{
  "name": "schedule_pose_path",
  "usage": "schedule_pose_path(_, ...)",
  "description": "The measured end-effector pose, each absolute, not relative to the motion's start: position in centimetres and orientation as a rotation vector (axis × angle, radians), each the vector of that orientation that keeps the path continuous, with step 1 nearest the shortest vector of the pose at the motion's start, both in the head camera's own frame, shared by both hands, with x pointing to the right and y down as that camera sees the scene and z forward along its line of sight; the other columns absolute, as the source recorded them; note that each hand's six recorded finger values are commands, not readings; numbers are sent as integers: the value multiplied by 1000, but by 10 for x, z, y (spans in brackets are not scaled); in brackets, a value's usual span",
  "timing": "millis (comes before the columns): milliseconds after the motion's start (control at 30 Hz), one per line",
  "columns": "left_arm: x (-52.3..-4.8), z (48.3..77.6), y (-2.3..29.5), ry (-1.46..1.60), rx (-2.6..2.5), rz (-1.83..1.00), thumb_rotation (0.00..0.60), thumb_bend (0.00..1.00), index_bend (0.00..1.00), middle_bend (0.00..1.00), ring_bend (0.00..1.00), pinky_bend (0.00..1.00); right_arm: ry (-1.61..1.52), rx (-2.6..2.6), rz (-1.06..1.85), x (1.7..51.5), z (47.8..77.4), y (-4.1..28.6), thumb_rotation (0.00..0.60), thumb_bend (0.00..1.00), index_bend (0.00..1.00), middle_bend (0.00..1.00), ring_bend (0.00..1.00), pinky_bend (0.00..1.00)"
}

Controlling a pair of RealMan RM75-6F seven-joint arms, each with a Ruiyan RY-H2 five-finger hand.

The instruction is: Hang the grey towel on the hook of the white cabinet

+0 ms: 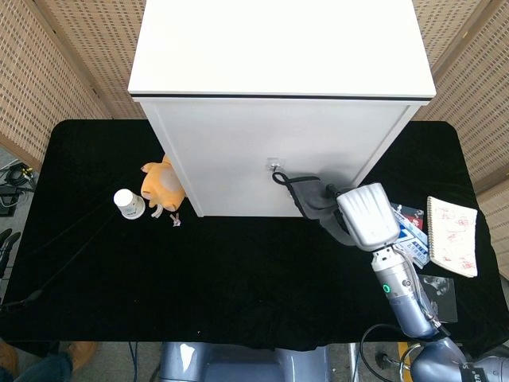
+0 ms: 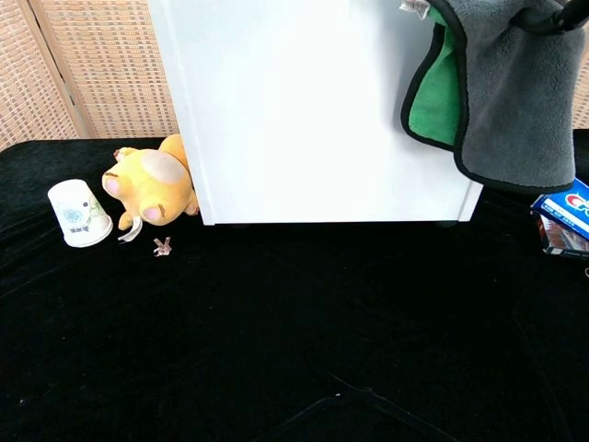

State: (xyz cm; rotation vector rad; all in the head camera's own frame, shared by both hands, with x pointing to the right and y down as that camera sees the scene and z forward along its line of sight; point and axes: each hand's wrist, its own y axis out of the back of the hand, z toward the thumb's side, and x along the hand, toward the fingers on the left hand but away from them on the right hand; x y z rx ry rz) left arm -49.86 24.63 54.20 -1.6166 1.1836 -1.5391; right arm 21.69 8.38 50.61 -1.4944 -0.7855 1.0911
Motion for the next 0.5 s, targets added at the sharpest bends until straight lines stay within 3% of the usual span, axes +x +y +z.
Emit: schedule_pose_path(500,-500,544,246,1184,-1619,-1547,600,0,0,0,0,0,-695,-1442,1137,205,516,86,600,662,808,1000,998,1000)
